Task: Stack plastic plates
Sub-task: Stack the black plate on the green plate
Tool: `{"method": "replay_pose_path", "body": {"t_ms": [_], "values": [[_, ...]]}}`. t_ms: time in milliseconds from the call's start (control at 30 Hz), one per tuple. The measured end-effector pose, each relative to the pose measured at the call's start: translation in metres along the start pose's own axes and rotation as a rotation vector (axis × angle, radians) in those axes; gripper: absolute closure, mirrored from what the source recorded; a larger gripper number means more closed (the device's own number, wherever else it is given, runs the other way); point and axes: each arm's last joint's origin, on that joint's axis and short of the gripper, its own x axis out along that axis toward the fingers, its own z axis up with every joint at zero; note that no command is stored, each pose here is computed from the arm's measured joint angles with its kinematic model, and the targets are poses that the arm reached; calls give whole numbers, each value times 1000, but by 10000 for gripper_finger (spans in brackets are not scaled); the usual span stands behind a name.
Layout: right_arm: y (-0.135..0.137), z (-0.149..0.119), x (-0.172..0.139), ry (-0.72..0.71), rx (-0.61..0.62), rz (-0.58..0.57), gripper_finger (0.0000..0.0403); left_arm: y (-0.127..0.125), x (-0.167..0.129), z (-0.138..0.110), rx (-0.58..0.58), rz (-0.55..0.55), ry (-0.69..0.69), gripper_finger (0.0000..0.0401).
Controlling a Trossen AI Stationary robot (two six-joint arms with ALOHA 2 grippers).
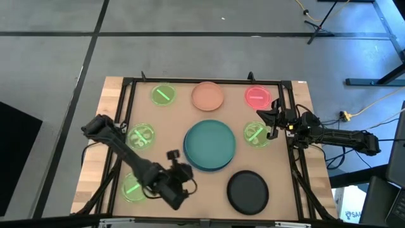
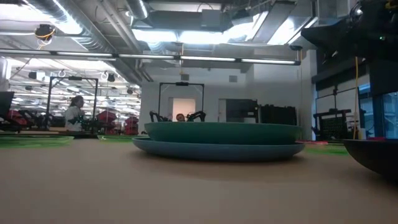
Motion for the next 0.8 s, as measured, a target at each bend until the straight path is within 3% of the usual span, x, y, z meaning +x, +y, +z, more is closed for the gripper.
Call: {"method": "replay_pose_path", "body": {"t_ms": [167, 333, 600, 800], "values": [[0, 0, 0, 2, 0, 0, 400, 16, -29, -10, -140, 38, 15, 383], [0, 0, 0, 2, 0, 0, 400, 24, -45, -19, -237, 29, 101, 333], [0, 0, 0, 5, 0, 0, 400, 23, -50, -30, -348, 0, 281, 232], [0, -1, 0, 5, 7, 0, 400, 25, -48, -28, -356, 13, 271, 198]]}}
